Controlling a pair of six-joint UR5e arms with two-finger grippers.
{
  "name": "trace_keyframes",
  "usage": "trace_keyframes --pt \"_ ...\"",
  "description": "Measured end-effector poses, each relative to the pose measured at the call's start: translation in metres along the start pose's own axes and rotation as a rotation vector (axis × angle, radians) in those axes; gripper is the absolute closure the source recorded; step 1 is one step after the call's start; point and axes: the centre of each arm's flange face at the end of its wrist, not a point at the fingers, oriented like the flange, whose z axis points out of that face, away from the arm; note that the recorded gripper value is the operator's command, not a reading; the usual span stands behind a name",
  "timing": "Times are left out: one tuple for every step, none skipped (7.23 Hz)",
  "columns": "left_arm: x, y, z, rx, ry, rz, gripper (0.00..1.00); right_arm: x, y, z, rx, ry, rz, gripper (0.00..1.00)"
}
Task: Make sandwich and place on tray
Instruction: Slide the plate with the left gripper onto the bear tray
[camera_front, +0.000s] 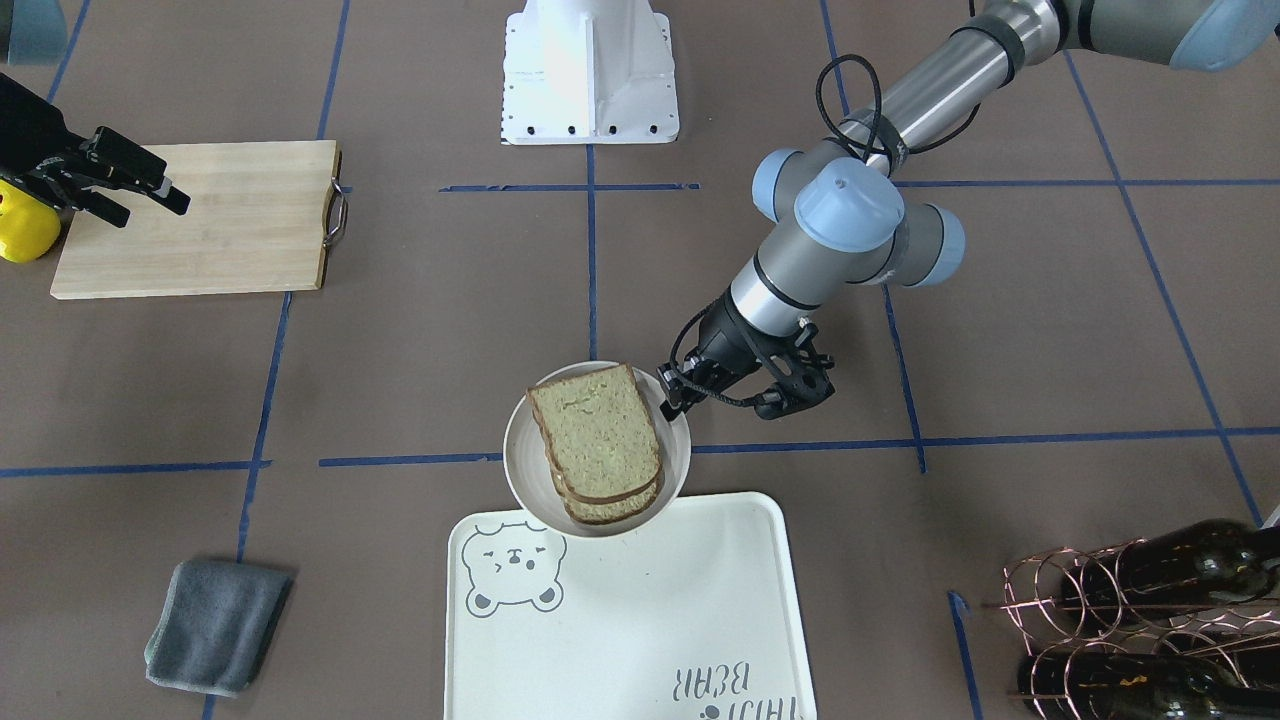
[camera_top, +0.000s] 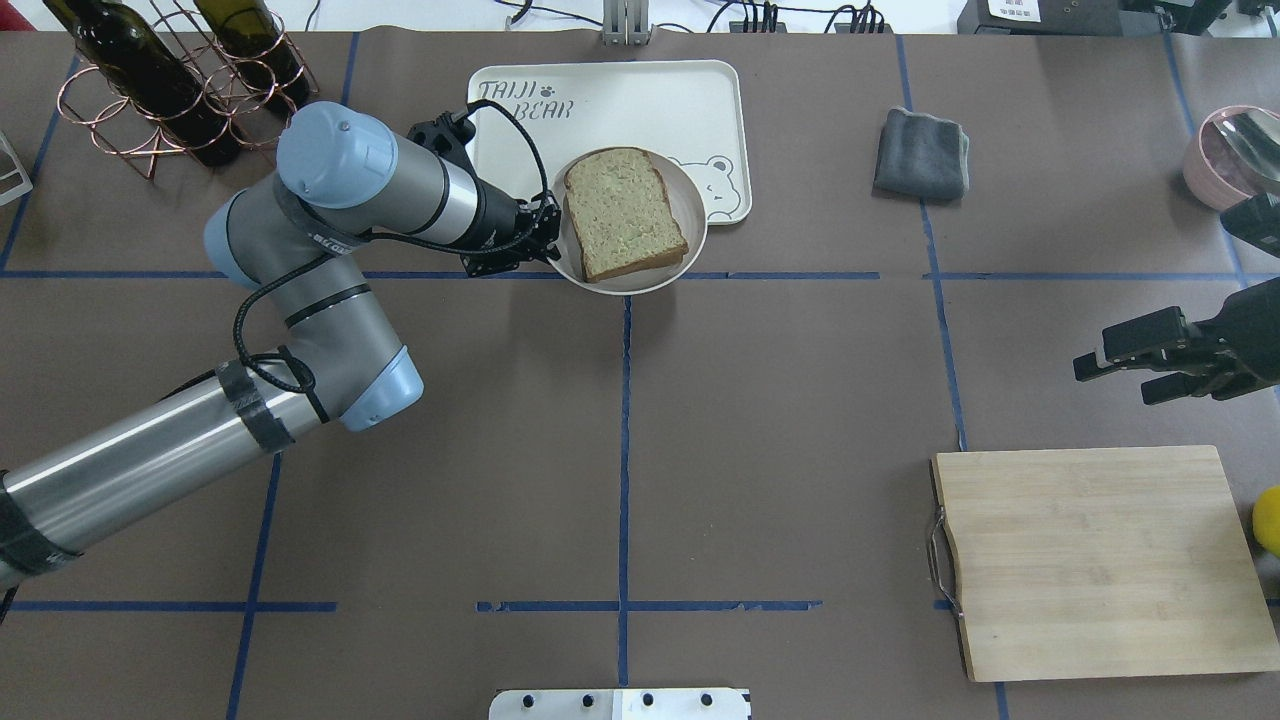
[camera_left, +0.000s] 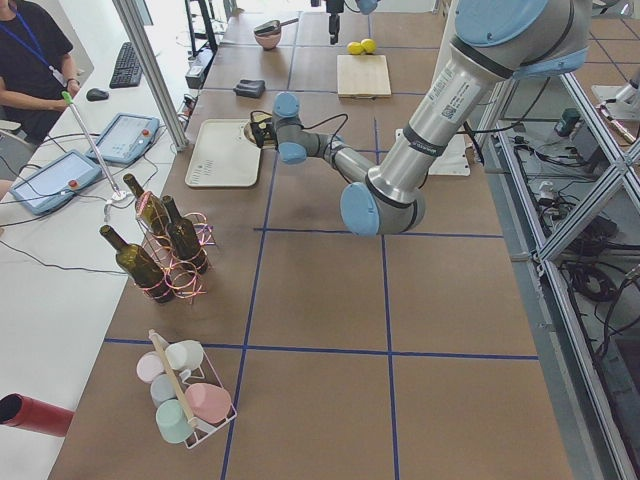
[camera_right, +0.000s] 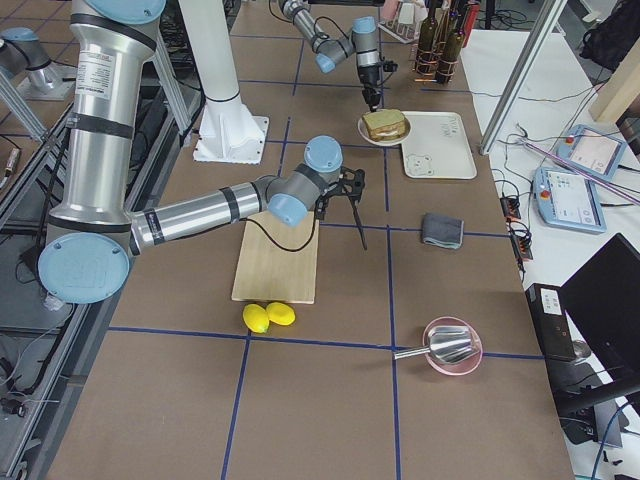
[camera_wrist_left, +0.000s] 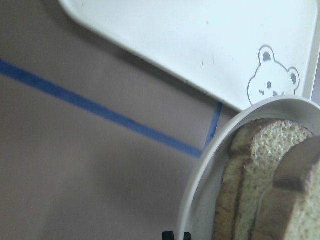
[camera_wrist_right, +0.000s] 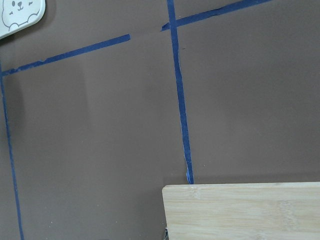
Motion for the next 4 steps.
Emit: trace_keyframes --pt "0.004 -0.029 0.019 0.021 -0.012 -0.018 1.0 -0.001 -0.001 0.0 0.001 0.0 -0.001 0.0" --pt "0.004 -0.052 0.033 0.04 -0.022 -0.031 1.0 -0.002 -0.002 0.001 0.002 0.0 -0.002 0.0" --pt "-0.001 -0.07 0.043 0.055 -0.026 -0.04 1.0 -0.002 -0.003 0.002 0.004 0.001 -0.003 0.0" --pt "-0.005 -0.082 0.049 0.067 -0.026 -0.045 1.0 -0.003 -0.003 0.002 0.007 0.001 -0.004 0.0"
